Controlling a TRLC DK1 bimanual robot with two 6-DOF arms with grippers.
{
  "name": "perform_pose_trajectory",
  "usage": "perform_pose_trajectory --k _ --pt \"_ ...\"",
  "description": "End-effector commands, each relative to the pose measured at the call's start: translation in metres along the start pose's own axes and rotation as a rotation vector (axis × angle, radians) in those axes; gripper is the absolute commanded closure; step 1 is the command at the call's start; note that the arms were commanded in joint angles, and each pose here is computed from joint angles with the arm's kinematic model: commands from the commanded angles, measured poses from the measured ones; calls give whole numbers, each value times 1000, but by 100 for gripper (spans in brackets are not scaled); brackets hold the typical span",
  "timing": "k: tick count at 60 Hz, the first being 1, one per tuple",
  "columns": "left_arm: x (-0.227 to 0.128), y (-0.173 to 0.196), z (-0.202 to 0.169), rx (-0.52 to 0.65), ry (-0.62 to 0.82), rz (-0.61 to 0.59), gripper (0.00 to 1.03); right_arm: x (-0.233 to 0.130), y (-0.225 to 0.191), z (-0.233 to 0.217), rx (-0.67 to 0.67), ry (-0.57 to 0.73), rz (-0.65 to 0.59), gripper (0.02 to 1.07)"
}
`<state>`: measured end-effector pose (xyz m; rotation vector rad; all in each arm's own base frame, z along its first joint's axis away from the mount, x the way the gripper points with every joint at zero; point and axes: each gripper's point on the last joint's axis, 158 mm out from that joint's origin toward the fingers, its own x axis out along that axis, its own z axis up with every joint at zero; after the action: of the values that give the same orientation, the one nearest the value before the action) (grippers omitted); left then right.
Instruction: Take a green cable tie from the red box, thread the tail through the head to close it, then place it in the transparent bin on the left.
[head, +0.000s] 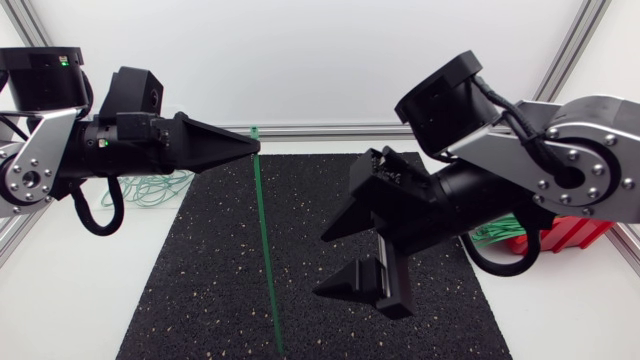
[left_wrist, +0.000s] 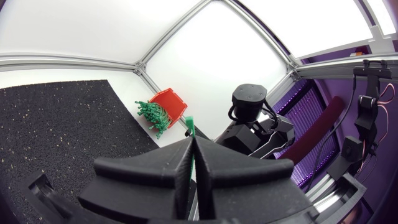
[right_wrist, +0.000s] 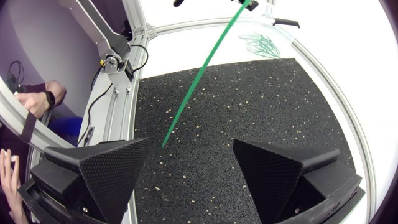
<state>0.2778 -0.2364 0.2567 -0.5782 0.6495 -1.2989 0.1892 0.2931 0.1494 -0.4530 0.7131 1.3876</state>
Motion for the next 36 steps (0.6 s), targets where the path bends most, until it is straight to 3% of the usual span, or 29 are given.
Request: perform_pose_trajectory --k 1,7,12,15,18,23,27,36 --pt "-3 6 -6 -19 8 -3 99 8 9 -8 -76 35 32 7" --pt "-5 8 -7 -26 3 3 99 8 23 -15 -37 84 131 7" --pt "-6 10 -9 -31 2 7 99 7 3 -11 -118 43 -17 7" --pt "-6 11 -8 -31 0 9 99 6 -1 -20 -113 93 -45 7" --pt "-6 12 -9 -36 1 10 99 4 -22 -35 -106 176 -150 7" --pt "-6 11 -9 -37 3 9 99 5 -11 -52 -96 259 -81 7" --pt "-5 12 -9 -47 6 11 99 6 -15 -56 -86 289 -95 7" --pt "-2 18 -11 -110 30 15 99 12 -5 -55 -181 287 -61 7"
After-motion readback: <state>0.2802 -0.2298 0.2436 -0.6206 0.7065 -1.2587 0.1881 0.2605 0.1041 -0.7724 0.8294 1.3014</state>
